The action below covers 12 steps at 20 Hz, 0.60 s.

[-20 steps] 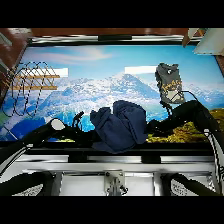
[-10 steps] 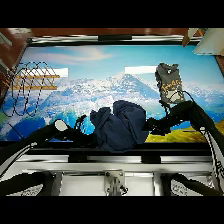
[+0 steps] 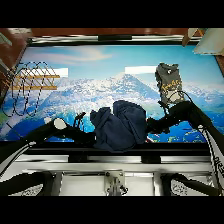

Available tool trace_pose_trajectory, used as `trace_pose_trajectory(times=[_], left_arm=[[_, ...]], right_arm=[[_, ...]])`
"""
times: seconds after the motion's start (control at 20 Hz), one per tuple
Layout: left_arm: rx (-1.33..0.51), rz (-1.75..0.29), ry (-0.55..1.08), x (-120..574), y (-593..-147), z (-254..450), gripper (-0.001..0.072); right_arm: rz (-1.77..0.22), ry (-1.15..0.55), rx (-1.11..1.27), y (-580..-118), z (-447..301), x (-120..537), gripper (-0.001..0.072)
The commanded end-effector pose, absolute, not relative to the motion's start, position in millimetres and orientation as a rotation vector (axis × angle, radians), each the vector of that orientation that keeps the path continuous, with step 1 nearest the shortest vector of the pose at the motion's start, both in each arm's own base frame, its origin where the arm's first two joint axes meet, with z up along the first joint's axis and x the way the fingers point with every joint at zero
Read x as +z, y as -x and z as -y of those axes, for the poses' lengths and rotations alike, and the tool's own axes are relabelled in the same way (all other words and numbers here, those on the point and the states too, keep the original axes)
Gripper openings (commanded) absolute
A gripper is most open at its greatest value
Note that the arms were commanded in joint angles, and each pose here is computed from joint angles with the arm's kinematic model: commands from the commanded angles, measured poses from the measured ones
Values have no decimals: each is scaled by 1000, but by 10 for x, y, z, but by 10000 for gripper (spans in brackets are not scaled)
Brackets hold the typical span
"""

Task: Fold the shirts.

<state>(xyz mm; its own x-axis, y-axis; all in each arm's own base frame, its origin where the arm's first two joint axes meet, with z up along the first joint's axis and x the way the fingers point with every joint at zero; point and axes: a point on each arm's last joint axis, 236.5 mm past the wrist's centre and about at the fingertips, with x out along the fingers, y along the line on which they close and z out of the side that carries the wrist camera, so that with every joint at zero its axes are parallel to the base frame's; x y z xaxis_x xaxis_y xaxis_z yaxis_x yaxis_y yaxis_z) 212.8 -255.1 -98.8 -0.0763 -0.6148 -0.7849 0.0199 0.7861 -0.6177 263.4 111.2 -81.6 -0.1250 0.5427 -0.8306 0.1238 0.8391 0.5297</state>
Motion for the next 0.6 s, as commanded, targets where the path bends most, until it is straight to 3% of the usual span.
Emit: trace_pose_trajectory(times=[0.0, 0.15, 0.3, 0.4, 0.55], left_arm=[[-660, -1468, 395, -547, -2333, 2517, 30], [-649, -1194, 279, 411, -2841, 2273, 29], [-650, -725, 276, 2185, -3187, 2015, 29], [-622, -336, 311, 3653, -3054, 1711, 30], [-581, 216, 320, 5488, -2195, 1226, 30]], right_arm=[[-1606, -436, 480, -2743, -1112, -558, 72], [-1372, -265, 538, -3113, -1031, 238, 73], [-966, -115, 535, -3441, -999, 1656, 72], [-627, -33, 505, -3418, -987, 2837, 72], [-71, 6, 417, -2879, -914, 4645, 72]])
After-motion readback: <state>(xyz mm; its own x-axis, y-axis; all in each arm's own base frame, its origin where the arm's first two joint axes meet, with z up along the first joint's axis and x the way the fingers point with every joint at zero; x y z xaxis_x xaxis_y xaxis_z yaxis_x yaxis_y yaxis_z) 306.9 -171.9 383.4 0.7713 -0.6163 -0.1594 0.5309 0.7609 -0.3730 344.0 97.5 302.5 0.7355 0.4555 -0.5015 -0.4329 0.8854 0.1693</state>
